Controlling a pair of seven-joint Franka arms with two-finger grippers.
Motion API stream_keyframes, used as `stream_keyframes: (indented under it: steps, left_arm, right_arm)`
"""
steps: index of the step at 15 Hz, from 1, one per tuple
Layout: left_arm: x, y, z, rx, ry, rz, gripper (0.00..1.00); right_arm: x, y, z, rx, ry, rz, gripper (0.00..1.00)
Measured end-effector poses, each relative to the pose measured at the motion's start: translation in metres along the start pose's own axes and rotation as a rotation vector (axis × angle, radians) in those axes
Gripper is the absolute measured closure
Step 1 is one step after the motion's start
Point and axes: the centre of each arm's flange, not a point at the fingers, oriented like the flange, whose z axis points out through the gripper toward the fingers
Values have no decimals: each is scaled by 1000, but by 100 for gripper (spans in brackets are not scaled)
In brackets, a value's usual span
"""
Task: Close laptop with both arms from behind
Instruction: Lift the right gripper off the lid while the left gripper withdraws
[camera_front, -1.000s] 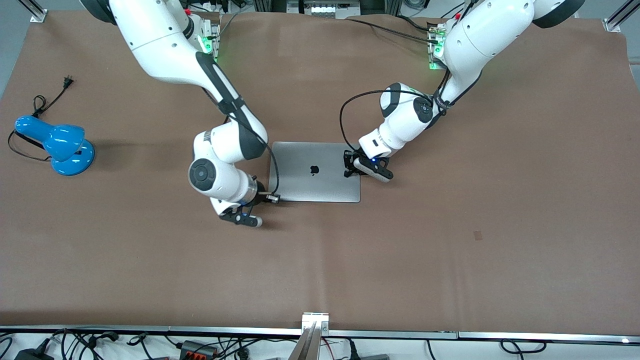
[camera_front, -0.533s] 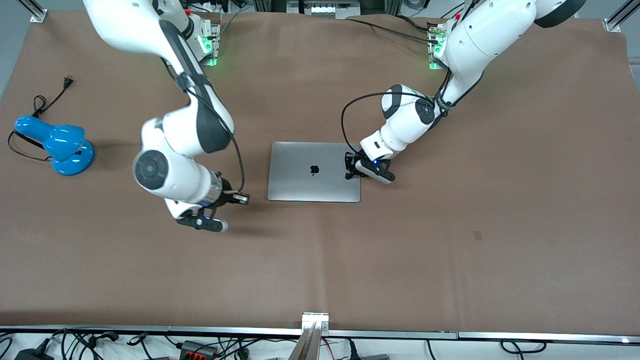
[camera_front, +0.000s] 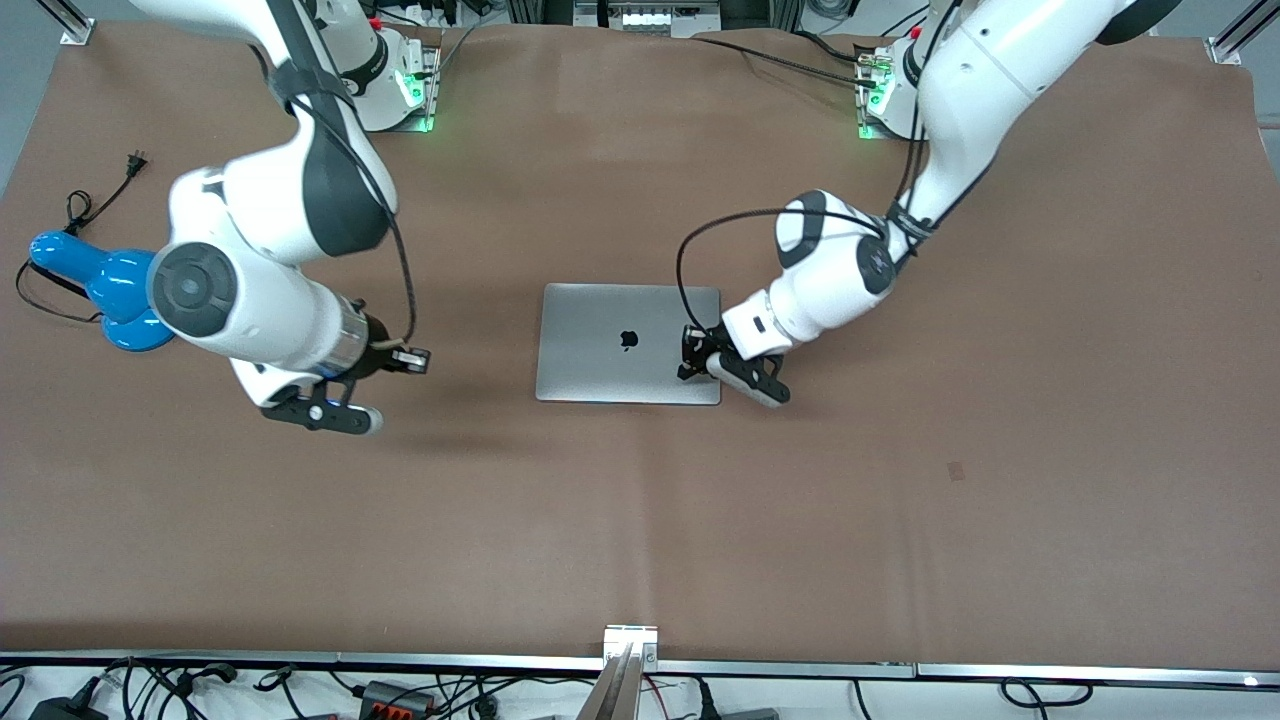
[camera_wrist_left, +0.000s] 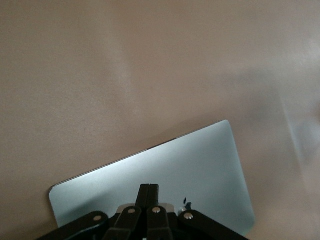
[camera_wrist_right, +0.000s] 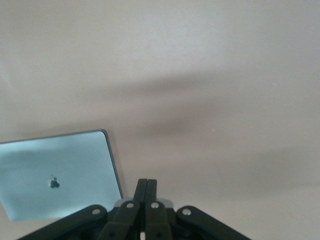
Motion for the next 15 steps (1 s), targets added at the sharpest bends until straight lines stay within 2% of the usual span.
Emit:
stream_keyframes:
  steps: [2, 4, 5, 8, 10, 13, 15]
  left_arm:
    - [18, -8, -19, 26, -82, 67, 99]
    - [31, -18, -38, 57, -198, 117, 99]
    - [35, -24, -49, 90, -261, 151, 99]
    - [45, -43, -83, 266, -428, 237, 99]
    - [47, -47, -101, 345, -506, 212, 99]
    - [48, -50, -132, 425, -622, 158, 97]
    - [56, -56, -168, 454, -646, 94, 95]
  right_arm:
    - [0, 10, -18, -10, -8, -21, 99]
    - [3, 24, -26, -23, -18, -40, 99]
    - [5, 31, -26, -29, -25, -50, 99]
    - [9, 52, -39, -34, -18, -100, 99]
    - [9, 65, -52, -35, -3, -120, 99]
    - [10, 104, -74, -25, 3, -129, 99]
    - [7, 132, -88, -33, -2, -137, 99]
